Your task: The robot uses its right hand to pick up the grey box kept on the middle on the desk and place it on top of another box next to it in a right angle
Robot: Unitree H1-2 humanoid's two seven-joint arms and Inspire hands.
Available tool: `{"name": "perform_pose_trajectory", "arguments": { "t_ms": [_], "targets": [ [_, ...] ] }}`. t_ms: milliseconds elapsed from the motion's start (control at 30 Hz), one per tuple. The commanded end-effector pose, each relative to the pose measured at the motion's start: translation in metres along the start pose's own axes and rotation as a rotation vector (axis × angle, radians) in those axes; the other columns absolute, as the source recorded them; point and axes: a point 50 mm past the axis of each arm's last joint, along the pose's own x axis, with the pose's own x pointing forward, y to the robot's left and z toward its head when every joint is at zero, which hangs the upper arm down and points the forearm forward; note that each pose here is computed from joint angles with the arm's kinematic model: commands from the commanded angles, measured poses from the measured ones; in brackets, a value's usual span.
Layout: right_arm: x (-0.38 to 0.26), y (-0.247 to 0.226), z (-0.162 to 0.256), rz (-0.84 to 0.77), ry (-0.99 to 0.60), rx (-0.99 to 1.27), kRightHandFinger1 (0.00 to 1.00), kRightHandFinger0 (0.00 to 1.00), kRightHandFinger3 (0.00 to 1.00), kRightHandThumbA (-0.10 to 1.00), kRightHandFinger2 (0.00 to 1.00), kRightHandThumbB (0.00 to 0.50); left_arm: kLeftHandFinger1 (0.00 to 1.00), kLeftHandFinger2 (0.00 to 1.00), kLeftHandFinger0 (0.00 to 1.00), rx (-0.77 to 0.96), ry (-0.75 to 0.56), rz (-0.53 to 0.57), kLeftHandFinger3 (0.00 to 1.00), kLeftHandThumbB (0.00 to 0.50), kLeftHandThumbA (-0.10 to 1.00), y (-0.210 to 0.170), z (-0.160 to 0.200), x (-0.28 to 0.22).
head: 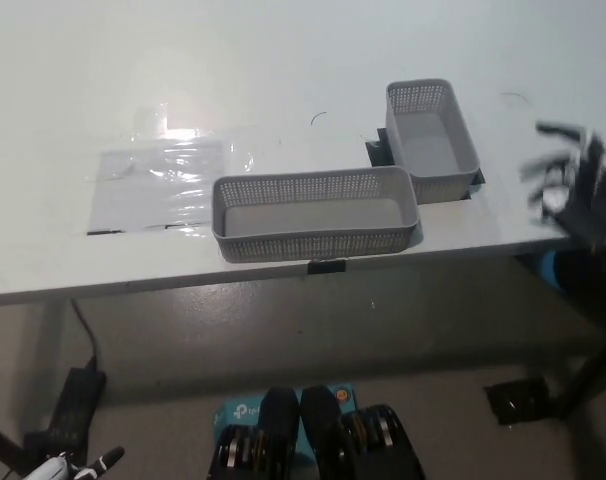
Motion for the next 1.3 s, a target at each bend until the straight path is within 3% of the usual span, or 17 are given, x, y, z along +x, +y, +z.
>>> {"name": "perform_pose_trajectory", "arguments": {
  "t_ms": [0, 33, 100, 133, 167, 233, 333, 400, 633, 833, 933, 1033, 1267],
  "targets": [
    [0.025, 0.000, 0.045, 0.169, -0.102, -0.103, 0.42, 0.31, 0.82, 0.14, 0.59, 0.332, 0.01, 0.01, 0.02, 0.025, 0.011, -0.001, 0.10, 0.254, 0.99, 0.007, 0.003, -0.006],
    [0.029, 0.001, 0.048, 0.192, -0.105, -0.119, 0.42, 0.32, 0.83, 0.14, 0.59, 0.344, 0.01, 0.01, 0.01, 0.021, 0.010, -0.003, 0.10, 0.260, 0.99, 0.007, 0.003, -0.005],
    [0.036, 0.004, 0.052, 0.244, -0.099, -0.215, 0.70, 0.65, 0.95, 0.23, 0.77, 0.390, 0.00, 0.01, 0.00, 0.016, 0.007, -0.002, 0.11, 0.269, 1.00, 0.006, 0.002, -0.005],
    [0.044, 0.008, 0.052, 0.303, -0.083, -0.316, 0.86, 0.76, 1.00, 0.24, 0.98, 0.410, 0.00, 0.01, 0.01, 0.027, 0.005, -0.001, 0.11, 0.253, 1.00, 0.007, 0.003, -0.005],
    [0.055, 0.015, 0.049, 0.374, -0.047, -0.422, 1.00, 0.86, 1.00, 0.27, 1.00, 0.431, 0.01, 0.01, 0.03, 0.027, 0.005, -0.003, 0.10, 0.265, 1.00, 0.006, 0.003, -0.006],
    [0.065, 0.021, 0.043, 0.426, -0.015, -0.489, 1.00, 1.00, 1.00, 0.30, 1.00, 0.451, 0.00, 0.01, 0.03, 0.021, 0.001, -0.004, 0.09, 0.255, 1.00, 0.008, 0.002, -0.006],
    [0.078, 0.033, 0.027, 0.459, 0.016, -0.572, 1.00, 1.00, 1.00, 0.27, 1.00, 0.484, 0.00, 0.02, 0.00, -0.001, 0.001, -0.006, 0.09, 0.244, 0.97, 0.005, 0.001, -0.007],
    [0.083, 0.037, 0.023, 0.477, 0.033, -0.602, 1.00, 1.00, 1.00, 0.28, 1.00, 0.471, 0.00, 0.02, 0.00, -0.003, -0.002, 0.001, 0.08, 0.240, 0.97, 0.006, 0.002, -0.008],
    [0.099, 0.042, -0.012, 0.555, 0.108, -0.730, 1.00, 1.00, 1.00, 0.27, 1.00, 0.489, 0.00, 0.00, 0.02, 0.029, -0.011, 0.010, 0.09, 0.287, 1.00, 0.010, 0.000, -0.007],
    [0.116, 0.030, -0.035, 0.552, 0.158, -0.783, 1.00, 1.00, 1.00, 0.19, 1.00, 0.442, 0.00, 0.00, 0.01, 0.035, -0.003, 0.010, 0.06, 0.261, 1.00, 0.010, 0.002, -0.009],
    [0.126, 0.029, -0.039, 0.549, 0.129, -0.797, 1.00, 1.00, 1.00, 0.16, 1.00, 0.435, 0.00, 0.00, 0.00, 0.020, 0.002, 0.010, 0.05, 0.309, 1.00, 0.008, -0.004, -0.011],
    [0.130, 0.028, -0.035, 0.540, 0.111, -0.817, 1.00, 1.00, 1.00, 0.17, 1.00, 0.419, 0.00, 0.02, 0.01, 0.009, 0.009, 0.008, 0.07, 0.270, 1.00, 0.007, -0.005, -0.012],
    [0.139, 0.028, -0.011, 0.490, -0.002, -0.807, 1.00, 1.00, 1.00, 0.18, 1.00, 0.394, 0.00, 0.00, 0.00, -0.001, -0.009, 0.012, 0.07, 0.257, 0.98, 0.003, -0.007, -0.014]
  ]
}}
